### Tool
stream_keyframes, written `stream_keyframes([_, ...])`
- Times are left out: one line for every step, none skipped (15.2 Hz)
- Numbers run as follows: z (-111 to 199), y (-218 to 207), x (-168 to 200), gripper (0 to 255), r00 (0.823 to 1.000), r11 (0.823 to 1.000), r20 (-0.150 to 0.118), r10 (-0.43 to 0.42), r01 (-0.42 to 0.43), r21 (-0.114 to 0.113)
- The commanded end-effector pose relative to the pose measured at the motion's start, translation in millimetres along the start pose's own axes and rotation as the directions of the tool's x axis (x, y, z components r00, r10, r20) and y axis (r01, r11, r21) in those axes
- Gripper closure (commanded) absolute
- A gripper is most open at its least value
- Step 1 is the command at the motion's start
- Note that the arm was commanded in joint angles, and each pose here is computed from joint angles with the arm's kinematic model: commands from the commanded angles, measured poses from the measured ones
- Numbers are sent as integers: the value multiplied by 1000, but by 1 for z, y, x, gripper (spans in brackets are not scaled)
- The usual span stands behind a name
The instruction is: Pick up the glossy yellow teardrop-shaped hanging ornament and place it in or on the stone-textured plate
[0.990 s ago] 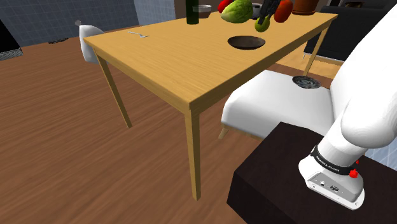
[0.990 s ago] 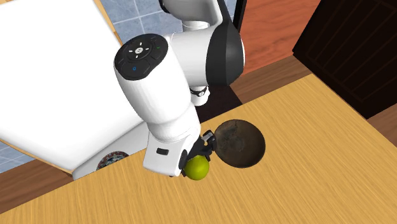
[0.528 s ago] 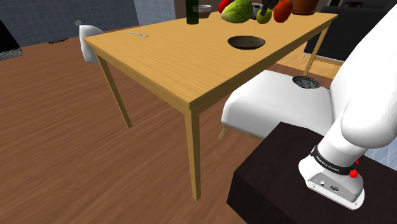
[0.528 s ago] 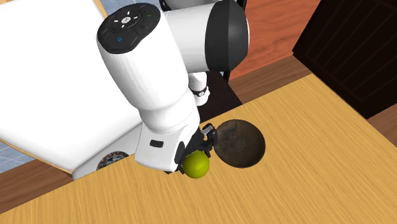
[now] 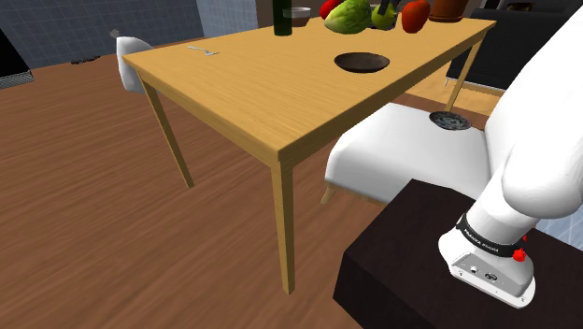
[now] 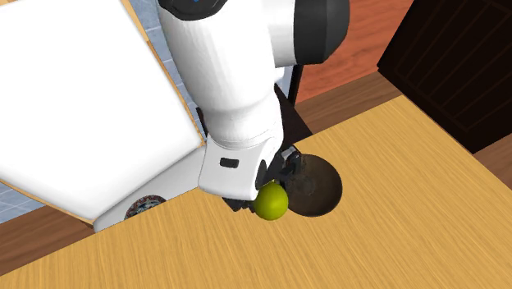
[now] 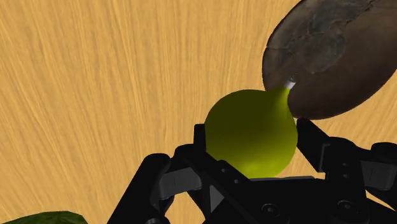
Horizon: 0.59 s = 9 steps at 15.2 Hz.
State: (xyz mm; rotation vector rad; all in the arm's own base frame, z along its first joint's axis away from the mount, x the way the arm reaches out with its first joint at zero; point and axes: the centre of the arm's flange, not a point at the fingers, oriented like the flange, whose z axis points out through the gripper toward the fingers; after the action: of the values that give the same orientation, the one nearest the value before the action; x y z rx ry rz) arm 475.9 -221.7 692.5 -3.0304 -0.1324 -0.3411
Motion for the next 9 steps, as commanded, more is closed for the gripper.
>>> stream_keyframes([5, -30, -3, 255, 1000, 1000, 0, 0, 0, -1])
stream_keyframes([7, -43, -3, 255, 1000, 1000, 0, 0, 0, -1])
stream_keyframes([8, -56, -3, 255, 1000, 1000, 0, 0, 0, -1])
stream_keyframes([10, -69, -4, 255, 1000, 1000, 0, 0, 0, -1])
stream_keyframes([11, -82, -4, 255, 1000, 1000, 0, 0, 0, -1])
stream_keyframes([13, -95, -4, 255, 1000, 1000, 0, 0, 0, -1])
stream_keyframes([15, -108, -4, 255, 1000, 1000, 0, 0, 0, -1])
stream_keyframes([16, -121, -5, 255, 1000, 1000, 0, 0, 0, -1])
stream_keyframes([17, -127, -5, 255, 1000, 1000, 0, 0, 0, -1])
